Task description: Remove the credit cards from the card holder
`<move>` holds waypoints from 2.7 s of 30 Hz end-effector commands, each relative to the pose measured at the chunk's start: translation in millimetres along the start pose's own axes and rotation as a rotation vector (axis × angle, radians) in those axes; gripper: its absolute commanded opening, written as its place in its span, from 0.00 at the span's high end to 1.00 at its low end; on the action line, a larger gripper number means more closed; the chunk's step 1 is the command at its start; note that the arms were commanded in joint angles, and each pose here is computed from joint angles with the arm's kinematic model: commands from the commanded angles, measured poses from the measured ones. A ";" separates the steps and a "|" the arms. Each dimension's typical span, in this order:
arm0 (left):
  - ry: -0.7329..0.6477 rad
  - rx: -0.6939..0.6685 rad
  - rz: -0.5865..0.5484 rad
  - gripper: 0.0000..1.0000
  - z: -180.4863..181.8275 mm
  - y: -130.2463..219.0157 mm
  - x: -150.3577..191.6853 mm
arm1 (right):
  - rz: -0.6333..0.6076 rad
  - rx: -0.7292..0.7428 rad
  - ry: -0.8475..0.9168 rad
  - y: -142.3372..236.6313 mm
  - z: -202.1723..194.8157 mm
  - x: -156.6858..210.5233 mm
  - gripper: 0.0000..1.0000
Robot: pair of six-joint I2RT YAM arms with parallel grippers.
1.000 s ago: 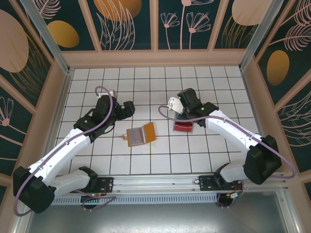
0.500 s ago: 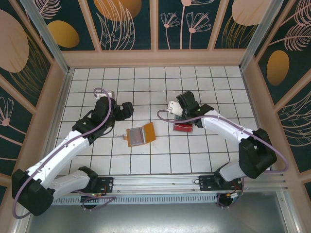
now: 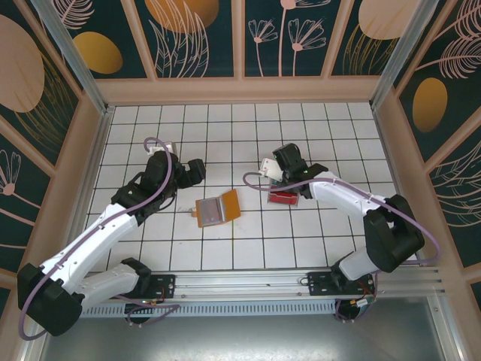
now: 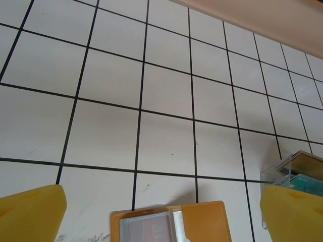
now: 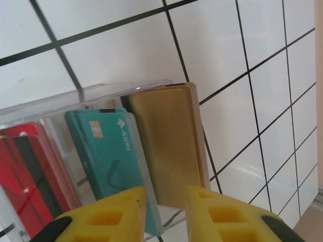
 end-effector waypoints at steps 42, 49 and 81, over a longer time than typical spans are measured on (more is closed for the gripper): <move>0.166 -0.080 0.424 0.26 39.9 -47.4 78.0 | -0.288 -0.476 -1.127 29.1 66.2 -111.0 0.56; 0.182 -0.085 0.496 0.45 50.1 -54.0 95.5 | -0.211 -0.555 -1.122 9.9 97.9 -121.0 0.61; 0.076 -0.125 0.544 0.54 43.7 -69.1 103.3 | -0.121 -0.577 -1.202 -9.5 117.4 -116.4 1.00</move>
Point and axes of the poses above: each hand's point on the last joint's axis, 136 mm out from that joint toward the fingers, its own y axis back along the fingers, its own z axis along the line the jaws close on, x = y × z, the point moved 10 cm from there along y, back along the fingers, and after that the axes turned 10 degrees about y, right-handed, at the moved point
